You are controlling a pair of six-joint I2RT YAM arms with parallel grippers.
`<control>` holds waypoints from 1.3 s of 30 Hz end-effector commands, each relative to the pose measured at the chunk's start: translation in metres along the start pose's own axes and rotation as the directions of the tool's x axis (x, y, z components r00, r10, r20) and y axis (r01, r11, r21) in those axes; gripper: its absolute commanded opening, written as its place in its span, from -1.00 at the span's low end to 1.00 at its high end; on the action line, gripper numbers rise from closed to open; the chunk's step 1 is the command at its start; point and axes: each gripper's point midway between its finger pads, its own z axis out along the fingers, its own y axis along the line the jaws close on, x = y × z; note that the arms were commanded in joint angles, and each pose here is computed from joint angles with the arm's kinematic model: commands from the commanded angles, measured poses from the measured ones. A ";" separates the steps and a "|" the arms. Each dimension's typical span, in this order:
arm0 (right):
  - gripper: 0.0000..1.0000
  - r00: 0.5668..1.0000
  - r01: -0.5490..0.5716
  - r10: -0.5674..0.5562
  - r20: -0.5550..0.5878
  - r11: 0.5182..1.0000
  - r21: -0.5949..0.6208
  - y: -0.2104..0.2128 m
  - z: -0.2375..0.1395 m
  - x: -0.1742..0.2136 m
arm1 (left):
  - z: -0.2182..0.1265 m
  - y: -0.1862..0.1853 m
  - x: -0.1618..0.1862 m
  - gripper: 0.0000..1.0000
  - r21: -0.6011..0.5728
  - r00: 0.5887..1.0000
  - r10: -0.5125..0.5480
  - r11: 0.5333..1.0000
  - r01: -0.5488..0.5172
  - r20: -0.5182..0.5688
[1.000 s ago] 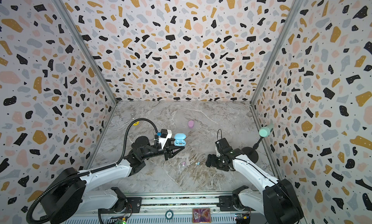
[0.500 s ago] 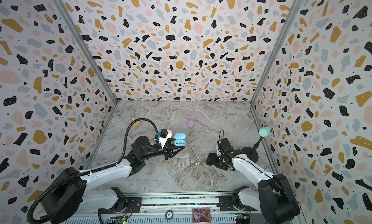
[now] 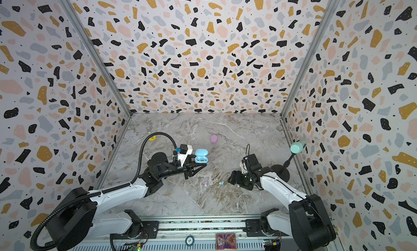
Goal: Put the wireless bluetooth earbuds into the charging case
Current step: 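Move the right gripper over the light-blue earbuds on the table, then lower the right gripper and grasp a light-blue earbud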
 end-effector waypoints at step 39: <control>-0.25 0.980 0.177 -0.141 -0.142 0.940 0.293 -0.005 0.008 -0.008 | -0.006 -0.005 -0.017 -0.46 0.008 0.997 0.045 0.999 -0.046 0.066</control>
